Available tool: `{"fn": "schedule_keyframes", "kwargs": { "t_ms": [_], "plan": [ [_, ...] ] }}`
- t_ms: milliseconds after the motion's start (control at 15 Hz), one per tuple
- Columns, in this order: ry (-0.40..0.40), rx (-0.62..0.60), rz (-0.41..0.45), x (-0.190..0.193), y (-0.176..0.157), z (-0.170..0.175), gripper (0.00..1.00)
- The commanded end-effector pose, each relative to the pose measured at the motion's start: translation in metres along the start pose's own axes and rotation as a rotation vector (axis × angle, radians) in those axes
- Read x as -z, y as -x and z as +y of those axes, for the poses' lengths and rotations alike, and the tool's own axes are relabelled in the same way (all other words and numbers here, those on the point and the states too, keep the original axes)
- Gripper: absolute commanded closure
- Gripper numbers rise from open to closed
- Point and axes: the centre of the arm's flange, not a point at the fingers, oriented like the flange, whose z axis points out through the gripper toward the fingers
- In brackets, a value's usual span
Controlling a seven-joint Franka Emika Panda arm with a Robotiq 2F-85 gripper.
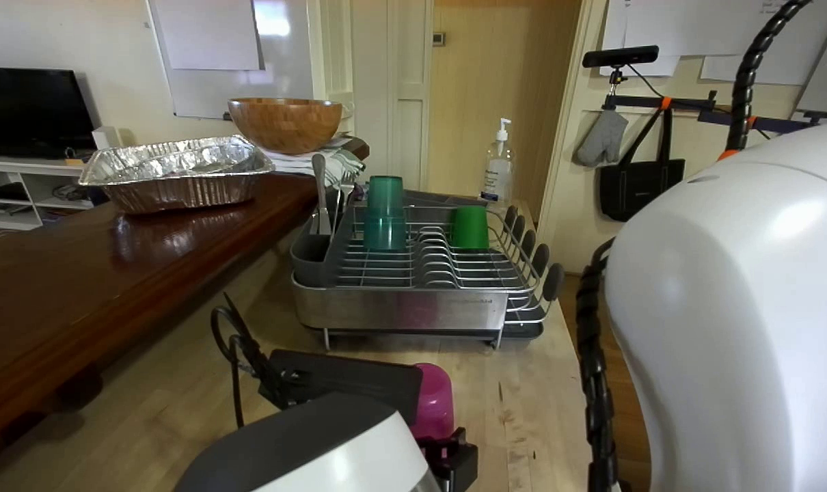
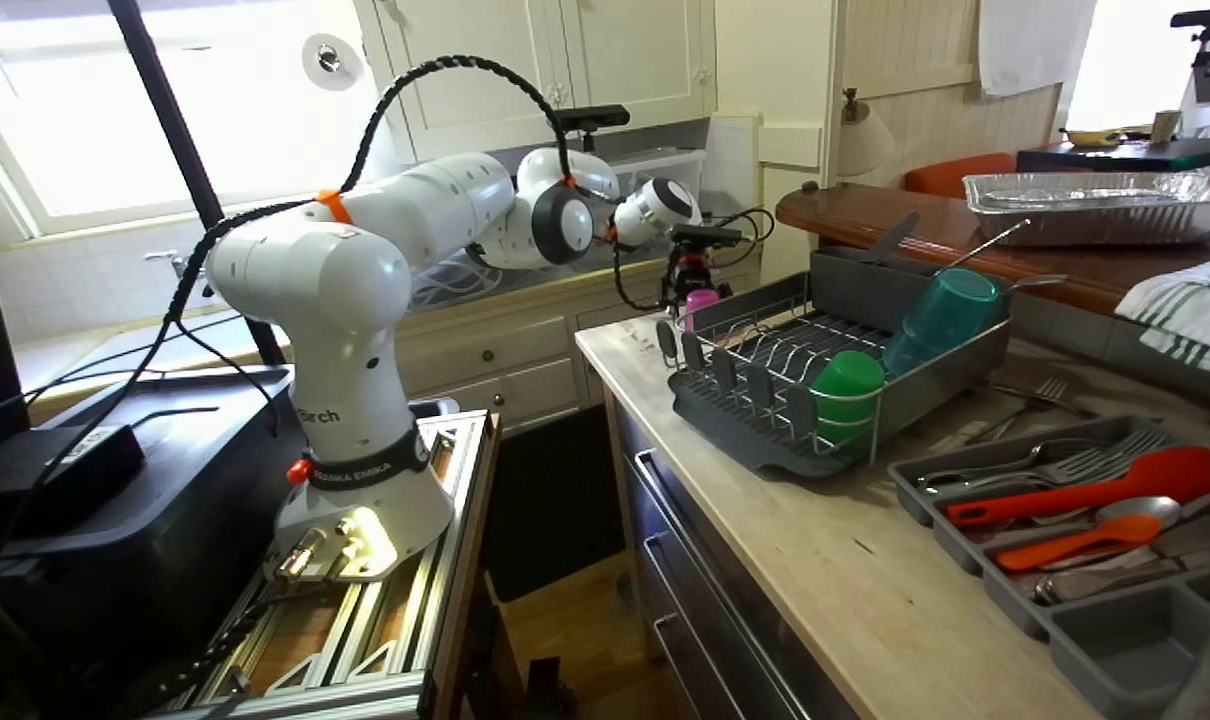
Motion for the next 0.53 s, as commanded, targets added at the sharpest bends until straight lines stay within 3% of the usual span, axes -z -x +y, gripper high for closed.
{"fn": "schedule_keyframes", "kwargs": {
  "t_ms": [0,267,333,467],
  "plan": [
    [-0.022,-0.119,0.012,0.0306,-0.0219,0.0386,0.00],
    [-0.025,-0.191,0.009,0.0305,-0.0201,0.0380,0.00],
    [-0.028,-0.204,0.007,0.0295,-0.0204,0.0381,0.20],
    [-0.029,-0.223,0.011,0.0286,-0.0192,0.0377,0.32]
  ]
}}
